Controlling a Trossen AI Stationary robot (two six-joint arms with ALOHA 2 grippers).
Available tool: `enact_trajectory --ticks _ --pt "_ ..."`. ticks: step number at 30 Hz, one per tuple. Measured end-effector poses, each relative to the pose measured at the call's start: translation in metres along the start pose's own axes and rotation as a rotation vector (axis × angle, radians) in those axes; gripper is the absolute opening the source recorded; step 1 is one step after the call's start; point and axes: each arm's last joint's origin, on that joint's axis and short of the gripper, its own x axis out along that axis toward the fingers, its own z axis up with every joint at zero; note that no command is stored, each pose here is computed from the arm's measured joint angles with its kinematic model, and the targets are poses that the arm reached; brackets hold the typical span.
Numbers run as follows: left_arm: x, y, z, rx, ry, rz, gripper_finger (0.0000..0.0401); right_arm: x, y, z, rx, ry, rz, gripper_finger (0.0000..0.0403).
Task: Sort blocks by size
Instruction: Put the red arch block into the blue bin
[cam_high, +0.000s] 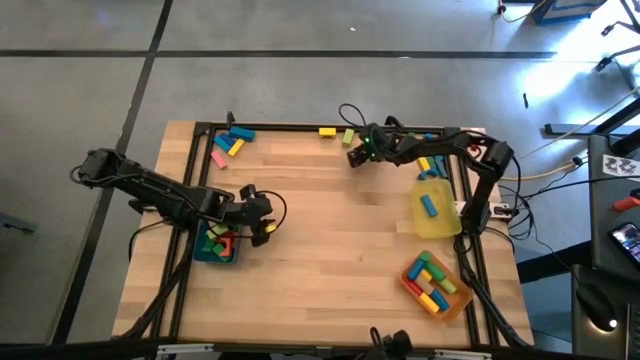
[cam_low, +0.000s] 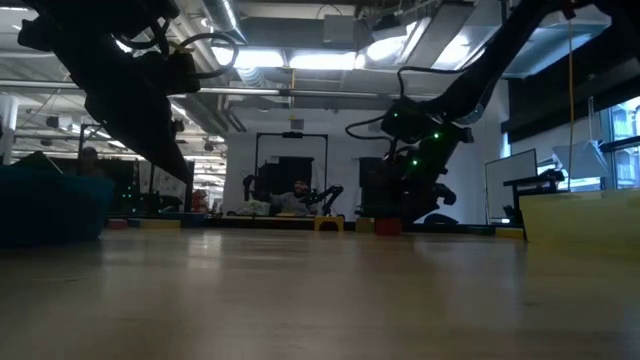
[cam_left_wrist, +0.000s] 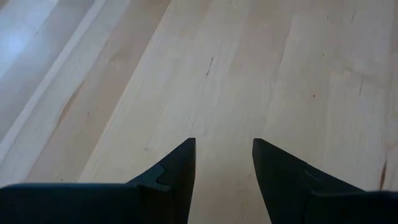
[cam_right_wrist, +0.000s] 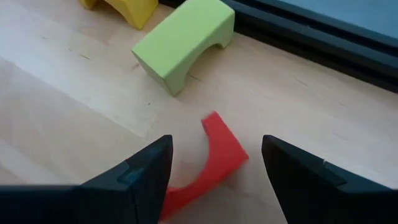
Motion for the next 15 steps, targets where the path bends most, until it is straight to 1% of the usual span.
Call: enact_trajectory --ticks 3,6,11,15 --pt "0.0000 0.0000 0.0000 0.000 0.000 0.000 0.0143 -0.0014 0.0021 0.0039 0.004 0.022 0.001 0.0250" --pt "0.0000 0.0000 0.0000 0.000 0.000 0.000 0.0143 -0.0018 0.0022 0.0036 0.039 0.040 -0.005 0.0244" --pt "0.0000 0.0000 0.0000 0.000 0.000 0.000 0.0143 -0.0022 -0.0011 -0.0028 0.048 0.106 -0.039 0.0206" --pt "0.0000 0.0000 0.0000 0.000 -0.001 0.001 0.0143 -0.0020 -0.0008 -0.0018 0.032 0.094 -0.034 0.0173"
